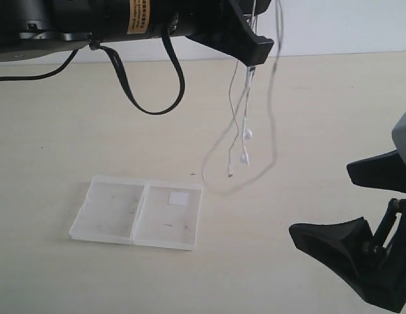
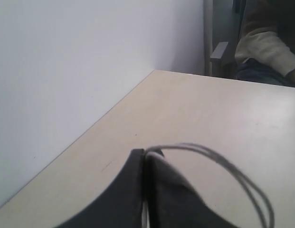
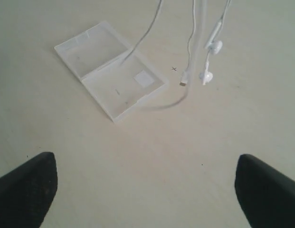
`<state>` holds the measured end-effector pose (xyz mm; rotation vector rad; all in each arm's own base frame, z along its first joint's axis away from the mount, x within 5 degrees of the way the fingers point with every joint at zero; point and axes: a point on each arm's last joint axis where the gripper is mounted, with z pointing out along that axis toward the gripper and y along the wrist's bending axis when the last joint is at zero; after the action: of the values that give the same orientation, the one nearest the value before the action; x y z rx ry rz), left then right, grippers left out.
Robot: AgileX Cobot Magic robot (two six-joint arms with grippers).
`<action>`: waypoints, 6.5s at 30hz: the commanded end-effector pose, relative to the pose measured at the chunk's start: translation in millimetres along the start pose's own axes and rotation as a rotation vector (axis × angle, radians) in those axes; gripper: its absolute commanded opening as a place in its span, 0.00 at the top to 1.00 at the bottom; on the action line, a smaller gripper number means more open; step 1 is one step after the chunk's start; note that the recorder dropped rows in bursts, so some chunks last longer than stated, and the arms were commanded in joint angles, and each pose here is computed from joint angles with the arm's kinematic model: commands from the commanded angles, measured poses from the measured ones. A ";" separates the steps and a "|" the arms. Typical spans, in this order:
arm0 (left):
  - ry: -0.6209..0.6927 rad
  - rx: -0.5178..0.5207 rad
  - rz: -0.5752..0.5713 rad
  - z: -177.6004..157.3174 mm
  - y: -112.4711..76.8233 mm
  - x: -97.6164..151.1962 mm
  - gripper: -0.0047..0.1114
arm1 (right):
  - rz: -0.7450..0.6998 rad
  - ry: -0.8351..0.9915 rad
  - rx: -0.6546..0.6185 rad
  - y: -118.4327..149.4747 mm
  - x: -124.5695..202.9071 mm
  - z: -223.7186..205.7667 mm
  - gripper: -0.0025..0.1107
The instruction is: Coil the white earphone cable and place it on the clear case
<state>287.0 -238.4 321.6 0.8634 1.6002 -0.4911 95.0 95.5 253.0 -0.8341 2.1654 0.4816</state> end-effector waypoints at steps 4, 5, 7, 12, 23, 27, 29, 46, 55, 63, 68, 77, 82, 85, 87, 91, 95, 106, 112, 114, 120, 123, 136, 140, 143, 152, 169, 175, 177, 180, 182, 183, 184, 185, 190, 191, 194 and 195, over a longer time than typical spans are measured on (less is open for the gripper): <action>-0.017 -0.008 -0.003 -3.1 1.5 -6.3 0.96 | 0.020 -0.014 -0.002 0.3 0.2 -0.9 0.13; -0.017 -0.008 -0.003 -3.1 1.5 -6.3 0.96 | 0.040 -0.016 -0.002 0.4 -0.4 -1.2 0.13; -0.015 -0.009 0.002 -3.1 1.5 -6.2 0.96 | 0.065 -0.033 -0.004 0.9 -6.8 -4.7 0.14; -0.015 -0.009 0.002 -3.1 1.5 -6.2 0.96 | 0.053 -0.031 -0.011 1.9 -11.5 -7.8 0.14; -0.014 -0.009 -0.037 -3.1 1.6 -6.1 0.96 | 0.180 -0.032 0.039 -2.8 -11.2 -7.9 0.21; -0.013 -0.010 -0.072 -3.1 1.7 -6.0 0.96 | 0.178 -0.017 0.114 -9.4 -9.2 -8.4 0.21; -0.013 -0.009 -0.100 -3.1 1.6 -6.0 0.96 | 0.170 0.010 0.146 -11.7 -10.2 -11.5 0.21; 0.039 -0.030 -0.085 -3.2 3.3 -1.2 0.96 | 0.099 -0.483 0.006 -3.2 -44.7 2.8 0.21; 0.094 -0.082 0.040 -3.6 7.4 3.3 0.96 | 0.243 -0.483 -0.034 -4.2 -48.3 25.0 0.21; 0.103 -0.092 0.049 -3.2 5.3 3.5 0.96 | 0.193 -0.478 -0.039 -5.4 -51.5 69.0 0.16; 0.096 -0.079 0.049 -3.0 4.1 2.9 0.96 | 0.136 -0.499 0.013 -10.1 -51.4 87.3 0.15; 0.090 -0.066 0.047 -2.9 2.9 2.3 0.96 | 0.116 -0.422 0.168 -24.7 -39.3 114.0 0.15; 0.080 -0.048 0.046 -2.7 1.2 1.5 0.96 | 0.086 -0.443 0.180 -26.1 -37.8 124.2 0.15; 0.071 -0.032 0.044 -2.6 -0.2 0.8 0.96 | 0.062 -0.471 0.196 -27.5 -38.1 128.7 0.15; 0.070 -0.030 0.044 -2.6 -0.4 0.7 0.96 | 0.045 -0.468 0.208 -28.5 -36.3 133.2 0.15; 0.070 -0.030 0.044 -2.6 -0.4 0.7 0.96 | 0.038 -0.463 0.214 -29.3 -34.1 137.7 0.15; 0.070 -0.030 0.044 -2.6 -0.4 0.7 0.96 | 0.156 -0.477 0.180 -28.8 -34.2 137.8 0.15; 0.068 -0.026 0.044 -2.5 -0.8 0.5 0.96 | 0.225 -0.484 0.200 -31.9 -33.8 137.1 0.15; 0.068 -0.026 0.044 -2.5 -0.8 0.5 0.96 | 0.185 -0.506 0.241 -34.6 -35.6 135.4 0.15; 0.068 -0.026 0.044 -2.5 -0.8 0.5 0.96 | 0.132 -0.519 0.247 -34.1 -37.2 134.7 0.15; 0.068 -0.026 0.044 -2.5 -0.8 0.5 0.96 | 0.045 -0.547 0.271 -34.1 -40.3 132.9 0.15; 0.068 -0.026 0.044 -2.5 -0.8 0.5 0.96 | 0.017 -0.558 0.256 -32.2 -41.6 132.7 0.15; 0.068 -0.026 0.046 -2.5 -0.7 0.5 0.96 | -0.021 -0.516 0.264 -33.2 -39.0 151.5 0.16; 0.068 -0.026 0.048 -2.5 -0.7 0.5 0.96 | -0.021 -0.523 0.264 -33.2 -43.8 155.6 0.16; 0.068 -0.026 0.048 -2.5 -0.7 0.5 0.96 | -0.020 -0.545 0.264 -33.1 -49.0 155.4 0.16; 0.068 -0.026 0.048 -2.5 -0.7 0.5 0.96 | -0.028 -0.514 0.264 -33.0 -47.6 157.0 0.20; 0.068 -0.026 0.050 -2.5 -0.7 0.5 0.96 | 0.009 -0.487 0.241 -32.1 -45.1 158.7 0.58; 0.068 -0.026 0.050 -2.5 -0.7 0.5 0.96 | 0.009 -0.494 0.243 -32.1 -45.7 158.4 0.77; 0.068 -0.026 0.050 -2.5 -0.7 0.5 0.96 | 0.009 -0.494 0.243 -32.1 -45.7 158.4 0.87; 0.068 -0.026 0.050 -2.5 -0.7 0.5 0.96 | 0.009 -0.494 0.243 -32.1 -45.7 158.4 0.98; 0.068 -0.026 0.050 -2.5 -0.7 0.5 0.96 | 0.009 -0.494 0.242 -32.1 -45.9 158.1 0.98; 0.068 -0.026 0.050 -2.5 -0.7 0.5 0.96 | 0.009 -0.499 0.242 -32.0 -46.8 156.8 0.98; 0.070 -0.029 0.050 -2.6 -0.5 0.6 0.96 | 0.010 -0.502 0.241 -31.8 -47.5 155.8 0.98; 0.072 -0.035 0.050 -2.7 0.6 1.0 0.96 | 0.011 -0.505 0.240 -31.7 -48.3 154.5 0.98; 0.097 -0.080 0.051 -3.1 4.8 3.0 0.96 | 0.054 -0.505 0.221 -29.8 -54.3 141.1 0.98; 0.099 -0.085 0.050 -3.3 5.8 3.3 0.96 | 0.057 -0.498 0.215 -29.0 -55.3 137.6 0.98; 0.119 -0.101 0.040 -0.4 7.3 7.9 0.96 | 0.061 -0.443 0.191 -26.1 -55.2 128.4 0.98; 0.127 -0.103 0.030 1.4 7.4 10.3 0.96 | 0.058 -0.419 0.178 -24.6 -55.0 124.3 0.98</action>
<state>290.3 -232.0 312.7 0.8860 1.6885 -0.3411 209.2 172.2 205.1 -0.4906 1.7888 0.4261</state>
